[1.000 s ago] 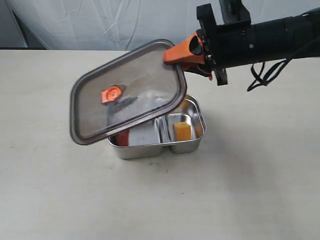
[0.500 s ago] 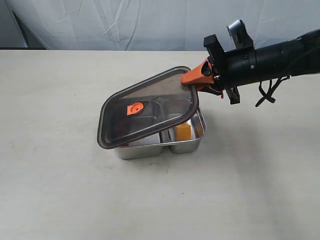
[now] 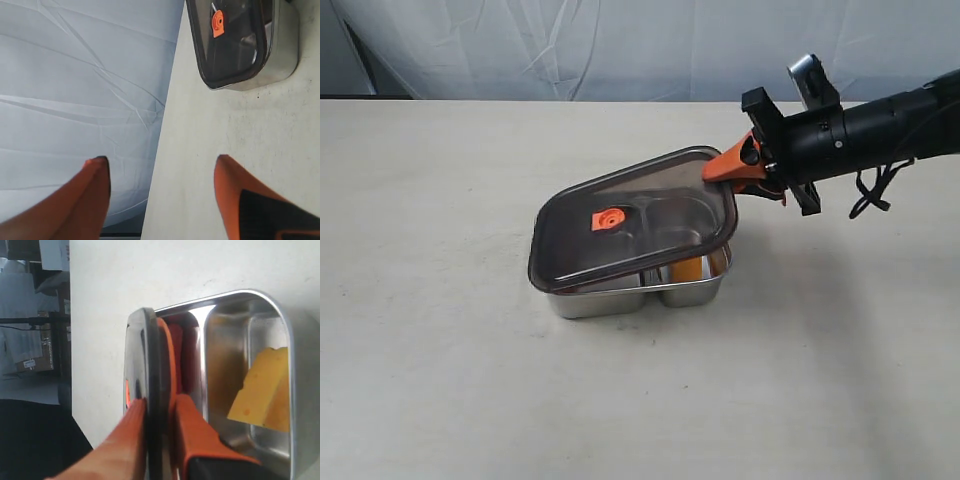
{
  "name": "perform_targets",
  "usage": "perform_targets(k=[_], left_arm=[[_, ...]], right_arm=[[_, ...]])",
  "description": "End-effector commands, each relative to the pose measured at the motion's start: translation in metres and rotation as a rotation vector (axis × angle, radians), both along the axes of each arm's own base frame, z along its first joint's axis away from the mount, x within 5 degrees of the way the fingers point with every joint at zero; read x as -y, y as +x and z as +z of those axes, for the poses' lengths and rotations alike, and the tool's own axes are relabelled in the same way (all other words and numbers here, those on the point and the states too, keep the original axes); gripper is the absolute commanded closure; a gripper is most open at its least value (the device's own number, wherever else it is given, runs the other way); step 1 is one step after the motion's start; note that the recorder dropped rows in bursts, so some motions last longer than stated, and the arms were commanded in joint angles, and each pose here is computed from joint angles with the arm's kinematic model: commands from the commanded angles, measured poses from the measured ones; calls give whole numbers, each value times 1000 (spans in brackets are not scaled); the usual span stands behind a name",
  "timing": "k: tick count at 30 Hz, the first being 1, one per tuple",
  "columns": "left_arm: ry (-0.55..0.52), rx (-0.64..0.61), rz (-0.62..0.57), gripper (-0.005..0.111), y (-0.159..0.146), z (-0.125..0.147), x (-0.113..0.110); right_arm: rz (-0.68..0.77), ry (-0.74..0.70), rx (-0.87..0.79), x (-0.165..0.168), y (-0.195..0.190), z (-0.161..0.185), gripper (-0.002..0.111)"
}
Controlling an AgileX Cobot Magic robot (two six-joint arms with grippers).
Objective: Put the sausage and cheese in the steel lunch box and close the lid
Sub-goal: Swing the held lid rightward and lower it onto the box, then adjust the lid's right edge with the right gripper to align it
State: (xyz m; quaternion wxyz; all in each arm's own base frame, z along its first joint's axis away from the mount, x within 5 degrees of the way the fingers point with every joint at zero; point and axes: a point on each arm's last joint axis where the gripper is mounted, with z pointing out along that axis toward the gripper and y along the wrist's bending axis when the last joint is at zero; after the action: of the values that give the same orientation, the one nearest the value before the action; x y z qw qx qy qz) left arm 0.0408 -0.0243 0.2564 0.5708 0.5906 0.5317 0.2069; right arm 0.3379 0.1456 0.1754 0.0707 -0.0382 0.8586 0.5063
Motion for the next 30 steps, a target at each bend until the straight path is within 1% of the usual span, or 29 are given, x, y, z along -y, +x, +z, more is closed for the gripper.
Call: perform_targets(k=[1, 5, 7, 11, 12, 14, 15, 18, 20, 30], left_arm=[[-26, 5, -7, 48, -1, 0, 1], [-26, 5, -7, 48, -1, 0, 1], [-26, 5, -7, 48, -1, 0, 1], [-26, 5, -7, 48, -1, 0, 1], [-26, 5, -7, 48, -1, 0, 1], [-26, 5, -7, 48, -1, 0, 1], [-26, 5, -7, 48, -1, 0, 1], [-28, 7, -7, 48, 0, 0, 1], [-28, 9, -7, 48, 0, 0, 1], [-29, 11, -5, 48, 0, 0, 1]], right_arm=[[23, -73, 30, 8, 0, -7, 108], [40, -134, 52, 11, 0, -11, 108], [55, -126, 45, 11, -1, -11, 108], [105, -37, 80, 6, -4, -4, 108], [125, 28, 123, 3, -4, 2, 108], [127, 50, 146, 2, -4, 4, 108], [124, 43, 147, 2, -3, 3, 108], [140, -56, 172, 6, -2, -5, 108], [112, -95, 190, 8, 1, -7, 108], [59, -145, 206, 11, 7, -13, 108]])
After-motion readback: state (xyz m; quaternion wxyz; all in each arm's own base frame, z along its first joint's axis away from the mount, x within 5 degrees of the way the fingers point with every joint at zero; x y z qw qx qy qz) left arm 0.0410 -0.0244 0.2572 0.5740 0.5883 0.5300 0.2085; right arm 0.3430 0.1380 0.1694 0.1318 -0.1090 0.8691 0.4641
